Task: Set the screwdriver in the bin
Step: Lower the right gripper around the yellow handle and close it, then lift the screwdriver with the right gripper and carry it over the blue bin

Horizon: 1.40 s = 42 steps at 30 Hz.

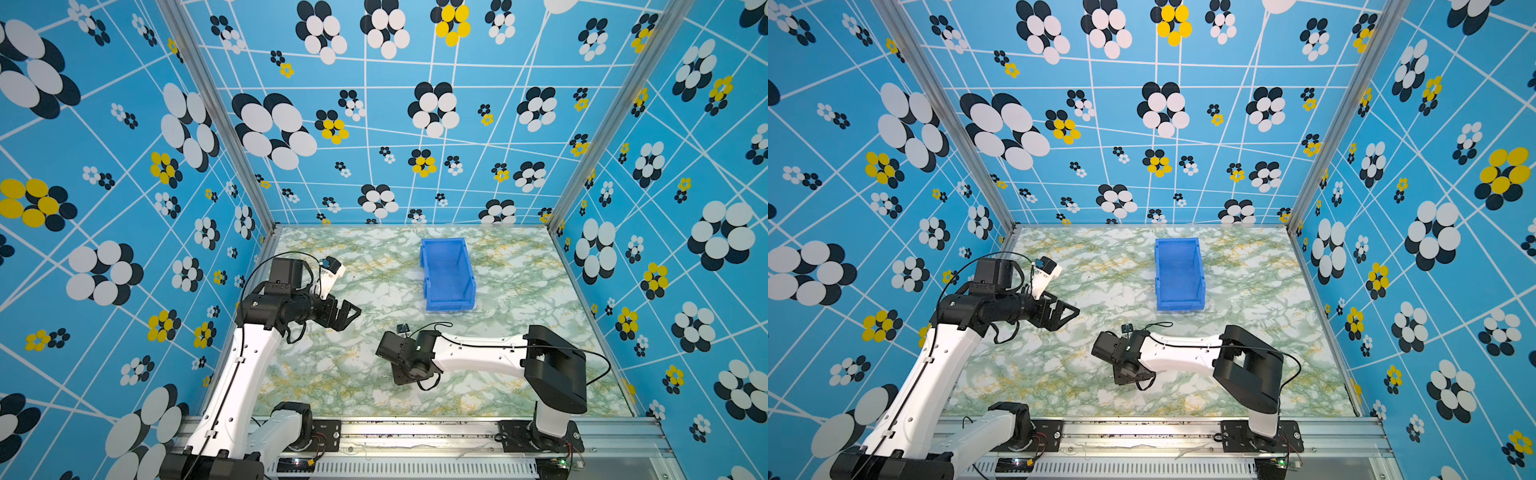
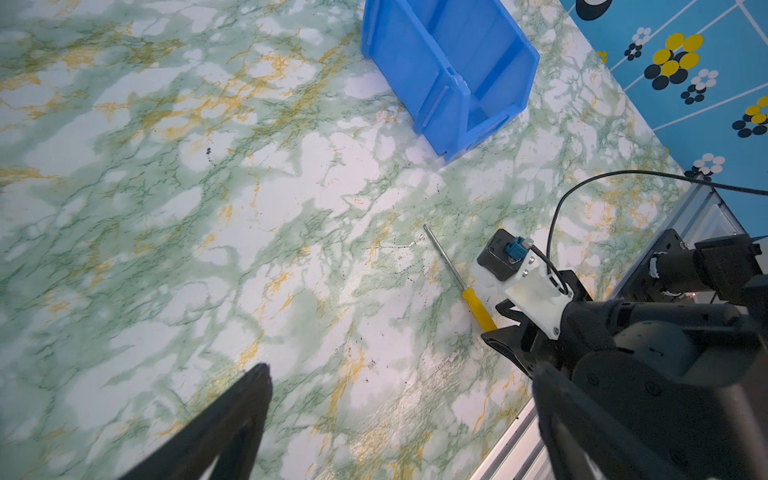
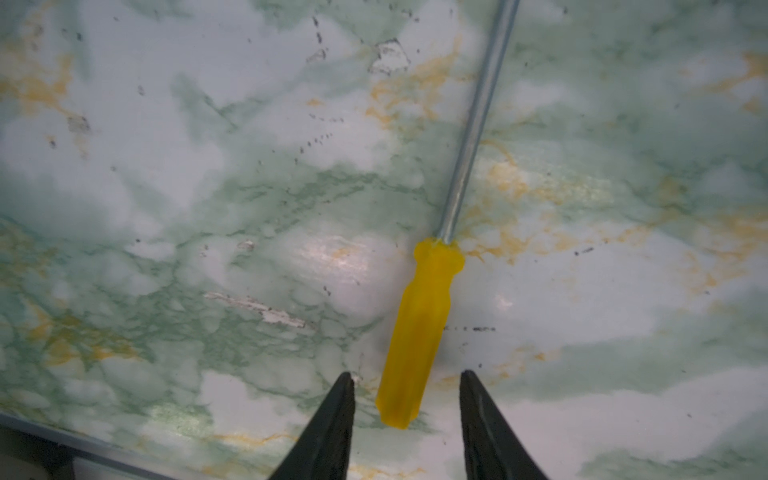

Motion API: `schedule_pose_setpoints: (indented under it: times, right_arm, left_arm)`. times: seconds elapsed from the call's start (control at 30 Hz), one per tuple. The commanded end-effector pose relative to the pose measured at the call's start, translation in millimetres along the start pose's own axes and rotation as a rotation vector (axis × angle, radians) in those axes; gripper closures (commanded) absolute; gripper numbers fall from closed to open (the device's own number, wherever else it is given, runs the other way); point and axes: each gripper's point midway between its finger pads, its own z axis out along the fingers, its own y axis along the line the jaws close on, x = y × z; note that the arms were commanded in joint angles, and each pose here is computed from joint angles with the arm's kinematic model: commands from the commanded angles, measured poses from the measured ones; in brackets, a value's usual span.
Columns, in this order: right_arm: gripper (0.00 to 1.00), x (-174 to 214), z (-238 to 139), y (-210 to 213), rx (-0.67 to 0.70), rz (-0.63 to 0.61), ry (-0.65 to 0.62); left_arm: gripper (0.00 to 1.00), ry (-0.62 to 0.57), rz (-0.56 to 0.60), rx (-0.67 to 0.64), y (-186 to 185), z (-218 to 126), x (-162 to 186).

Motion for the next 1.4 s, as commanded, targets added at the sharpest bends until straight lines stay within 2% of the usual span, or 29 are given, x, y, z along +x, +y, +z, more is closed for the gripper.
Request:
schedule_pose_setpoints:
  times: [0.0, 0.5, 0.87, 1.13, 1.37]
  right_arm:
    - [0.60, 5, 7, -7, 0.020, -0.003, 0.032]
    - [0.63, 5, 19, -10, 0.033, -0.006, 0.045]
    - [0.73, 8, 25, -14, 0.053, -0.015, 0.061]
    - [0.85, 9, 28, -18, 0.054, -0.023, 0.054]
    - [0.88, -2, 8, -17, 0.037, -0.048, 0.003]
  left_arm:
    - [0.01, -0.011, -0.003, 0.026, -9, -6, -2]
    - [0.01, -0.004, -0.003, 0.023, -9, -6, 0]
    - [0.01, -0.003, -0.015, 0.029, -10, -5, 0]
    - [0.01, 0.017, -0.014, 0.021, -7, -3, 4]
    - [0.01, 0.016, 0.001, -0.003, -4, -3, 4]
